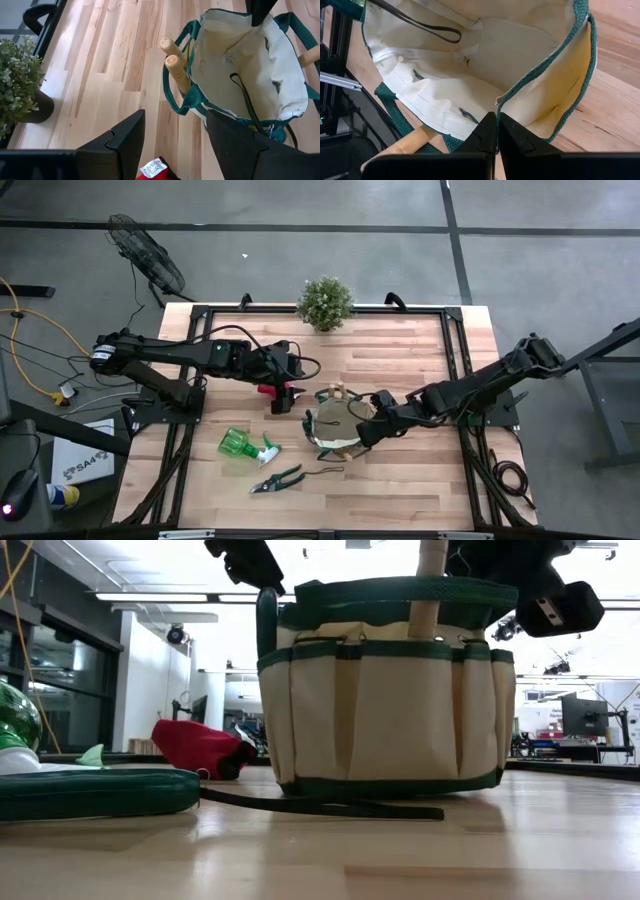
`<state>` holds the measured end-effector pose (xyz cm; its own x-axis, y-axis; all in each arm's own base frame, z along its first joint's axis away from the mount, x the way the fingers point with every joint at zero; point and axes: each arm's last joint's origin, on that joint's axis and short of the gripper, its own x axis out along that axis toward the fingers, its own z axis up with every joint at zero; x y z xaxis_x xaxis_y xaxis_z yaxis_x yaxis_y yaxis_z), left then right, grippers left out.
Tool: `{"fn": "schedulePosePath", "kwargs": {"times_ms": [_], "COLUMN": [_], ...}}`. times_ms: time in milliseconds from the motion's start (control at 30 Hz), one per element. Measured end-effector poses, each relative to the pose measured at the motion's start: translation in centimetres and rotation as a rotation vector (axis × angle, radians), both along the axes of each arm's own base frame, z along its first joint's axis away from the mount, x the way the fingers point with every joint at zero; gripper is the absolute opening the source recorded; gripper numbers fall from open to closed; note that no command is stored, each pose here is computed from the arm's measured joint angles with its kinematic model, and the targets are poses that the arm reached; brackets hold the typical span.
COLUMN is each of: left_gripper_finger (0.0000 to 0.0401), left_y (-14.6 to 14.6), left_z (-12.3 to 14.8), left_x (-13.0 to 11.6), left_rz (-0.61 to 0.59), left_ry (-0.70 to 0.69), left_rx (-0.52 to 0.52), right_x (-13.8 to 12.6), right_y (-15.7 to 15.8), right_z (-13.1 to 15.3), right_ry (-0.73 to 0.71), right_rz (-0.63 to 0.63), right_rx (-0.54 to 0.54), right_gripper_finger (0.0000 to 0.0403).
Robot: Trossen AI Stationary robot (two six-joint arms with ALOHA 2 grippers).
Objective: Pick & Place Garden tools in Gardening bag
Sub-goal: Adjust the gardening bag on the table, then put the shear scissors into the gardening bag
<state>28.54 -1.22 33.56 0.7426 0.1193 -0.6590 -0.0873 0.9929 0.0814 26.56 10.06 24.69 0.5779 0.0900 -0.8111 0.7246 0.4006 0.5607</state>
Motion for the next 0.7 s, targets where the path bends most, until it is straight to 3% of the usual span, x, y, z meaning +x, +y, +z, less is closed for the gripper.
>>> {"fn": "schedulePosePath", "kwargs": {"times_ms": [167, 500, 700], "left_gripper_finger": [0.0205, 0.0205, 0.0205], "left_y": [0.0, 0.0, 0.0], "left_z": [0.0, 0.0, 0.0], "left_x": [0.0, 0.0, 0.0], "left_rz": [0.010, 0.016, 0.034], "left_ry": [-0.001, -0.001, 0.000], "left_rx": [-0.011, -0.019, -0.038], "right_x": [0.0, -0.3, -1.2], "right_y": [0.0, -0.1, -0.5], "right_z": [0.0, 0.7, 2.4], "right_ry": [-0.001, -0.033, -0.094], "right_rz": [0.013, 0.037, 0.071], "right_rx": [-0.008, 0.007, 0.006], "right_gripper_finger": [0.0035, 0.0160, 0.0185]}}
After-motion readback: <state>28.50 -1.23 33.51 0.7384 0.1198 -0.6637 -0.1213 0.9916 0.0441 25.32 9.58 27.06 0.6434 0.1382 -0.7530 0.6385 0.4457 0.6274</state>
